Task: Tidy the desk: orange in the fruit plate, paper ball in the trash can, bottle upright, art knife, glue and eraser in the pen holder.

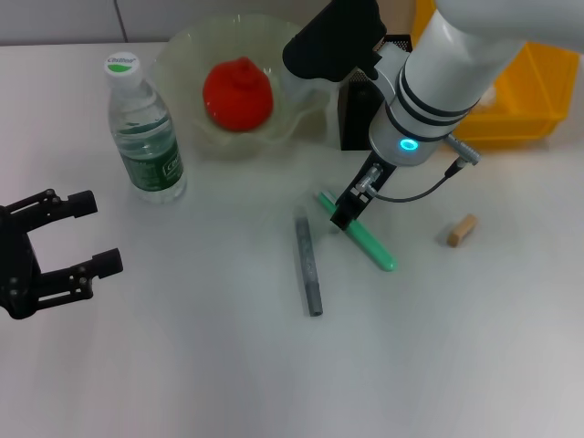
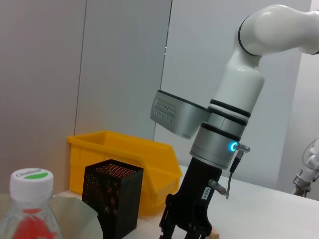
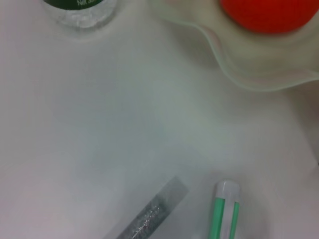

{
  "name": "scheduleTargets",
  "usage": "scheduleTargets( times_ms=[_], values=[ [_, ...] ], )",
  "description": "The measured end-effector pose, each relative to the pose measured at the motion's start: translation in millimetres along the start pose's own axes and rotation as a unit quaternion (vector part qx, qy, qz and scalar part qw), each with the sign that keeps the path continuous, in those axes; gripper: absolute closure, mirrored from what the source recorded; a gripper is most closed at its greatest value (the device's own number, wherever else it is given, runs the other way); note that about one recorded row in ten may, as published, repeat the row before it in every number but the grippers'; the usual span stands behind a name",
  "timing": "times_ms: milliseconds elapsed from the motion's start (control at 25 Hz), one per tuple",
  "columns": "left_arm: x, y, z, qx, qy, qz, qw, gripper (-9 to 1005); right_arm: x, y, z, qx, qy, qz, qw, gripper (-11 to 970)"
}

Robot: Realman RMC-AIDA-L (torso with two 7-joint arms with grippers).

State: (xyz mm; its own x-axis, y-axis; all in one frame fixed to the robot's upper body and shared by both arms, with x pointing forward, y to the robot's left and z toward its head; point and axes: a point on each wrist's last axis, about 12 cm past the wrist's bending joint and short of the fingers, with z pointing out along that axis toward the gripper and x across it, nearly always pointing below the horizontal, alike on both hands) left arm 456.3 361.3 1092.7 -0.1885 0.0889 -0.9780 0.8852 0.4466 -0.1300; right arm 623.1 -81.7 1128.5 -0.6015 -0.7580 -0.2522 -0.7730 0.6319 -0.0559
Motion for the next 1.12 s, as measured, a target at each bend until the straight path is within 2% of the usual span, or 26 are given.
scheduleTargets(
  times_ms=[400,640,840,1120],
  values=[
    [-2.2,1.9,2.9,0.003,-0.002,0.003,1.0,182,2.3,0.8,0.7,-0.006,0.012,0.001,1.0,553],
    [-3.4,3.9,5.7,0.002,-0.001,0.005,1.0,181,2.4,1.0,0.5,-0.008,0.015,0.003,1.0,791],
    [-2.4,4.7,7.5,0.0,0.002,0.004,1.0,181,2.1,1.4,-0.5,-0.011,0.01,0.005,1.0,896],
    [-1.4,4.0,8.9,0.0,0.001,0.002,1.0,182,0.7,3.6,-0.1,-0.017,0.004,0.006,1.0,713]
  ],
)
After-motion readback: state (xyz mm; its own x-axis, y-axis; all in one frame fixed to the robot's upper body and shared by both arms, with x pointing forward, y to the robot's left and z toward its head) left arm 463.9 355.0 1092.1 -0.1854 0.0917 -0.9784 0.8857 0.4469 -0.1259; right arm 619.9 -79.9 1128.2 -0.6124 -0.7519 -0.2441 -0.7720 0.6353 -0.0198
